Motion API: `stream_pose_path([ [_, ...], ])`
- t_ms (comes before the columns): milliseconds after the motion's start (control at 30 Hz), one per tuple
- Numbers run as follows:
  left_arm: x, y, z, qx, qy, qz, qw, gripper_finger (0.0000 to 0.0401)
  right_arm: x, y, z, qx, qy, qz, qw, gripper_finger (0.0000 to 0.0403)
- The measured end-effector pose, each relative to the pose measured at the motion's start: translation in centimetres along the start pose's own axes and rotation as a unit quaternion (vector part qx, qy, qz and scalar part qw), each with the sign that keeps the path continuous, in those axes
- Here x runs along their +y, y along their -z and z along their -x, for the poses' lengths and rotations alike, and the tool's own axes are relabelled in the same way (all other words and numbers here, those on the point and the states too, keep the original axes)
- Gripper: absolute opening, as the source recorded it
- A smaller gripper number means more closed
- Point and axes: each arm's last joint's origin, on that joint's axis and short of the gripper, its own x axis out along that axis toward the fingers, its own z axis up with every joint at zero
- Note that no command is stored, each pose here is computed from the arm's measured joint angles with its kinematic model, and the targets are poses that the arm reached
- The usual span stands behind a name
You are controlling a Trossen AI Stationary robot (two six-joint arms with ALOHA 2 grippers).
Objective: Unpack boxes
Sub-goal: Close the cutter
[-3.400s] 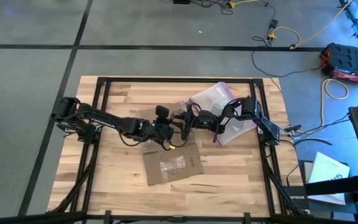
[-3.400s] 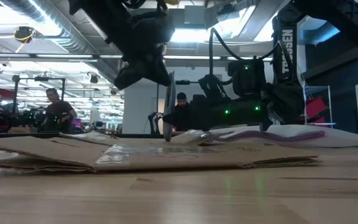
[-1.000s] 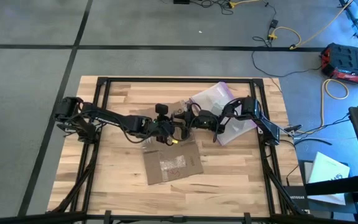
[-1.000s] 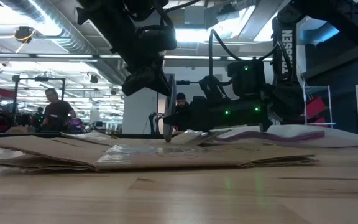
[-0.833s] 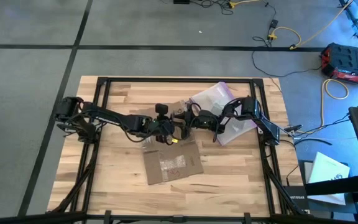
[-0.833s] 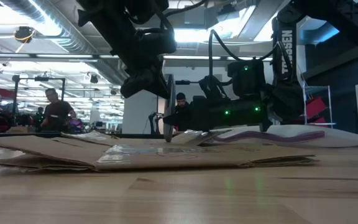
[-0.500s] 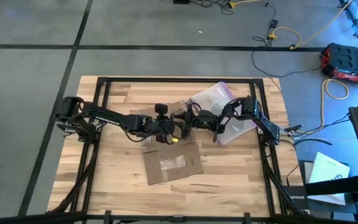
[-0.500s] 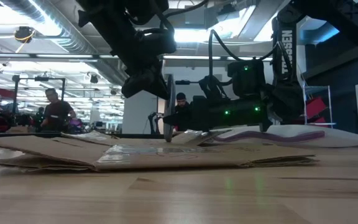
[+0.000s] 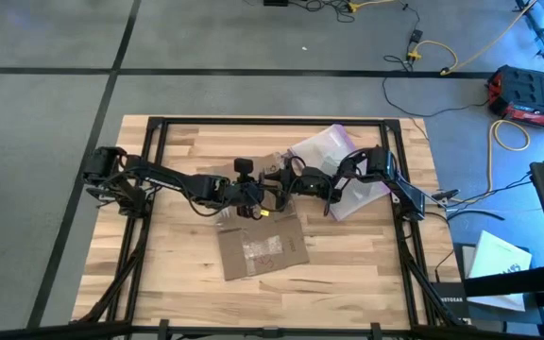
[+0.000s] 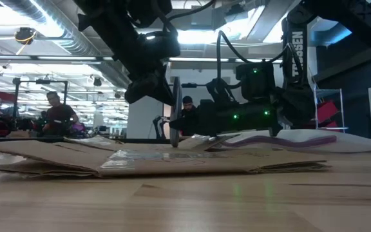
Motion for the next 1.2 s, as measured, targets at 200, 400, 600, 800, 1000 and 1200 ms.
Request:
stream_pose_path([
  [200,0.0,0.0,0.0,-0.003,0.0,0.007,1.0,0.0,0.0,0.0,0.0,0.0,0.0,0.0,1.0,0.0104],
  [400,-0.1,0.1,-0.1,0.004,0.008,0.018,1.0,0.0,0.0,0.0,0.0,-0.002,0.0,-0.001,1.0,0.0104],
  [600,-0.7,1.0,-0.3,0.014,0.03,0.016,0.999,0.0,0.0,-0.1,0.0,-0.003,-0.002,-0.001,1.0,0.0104],
  [800,-0.8,0.3,0.5,-0.001,0.01,0.014,1.0,0.0,0.0,-0.1,0.0,-0.002,-0.002,-0.001,1.0,0.0104],
  [1000,-1.2,-0.6,1.9,-0.002,-0.038,-0.002,0.999,0.0,0.0,-0.1,0.0,-0.003,-0.003,-0.001,1.0,0.0104],
  [1200,1.9,-5.6,6.3,-0.055,-0.105,0.009,0.993,0.0,1.0,-1.8,-0.2,-0.008,-0.022,-0.002,1.0,0.0104],
])
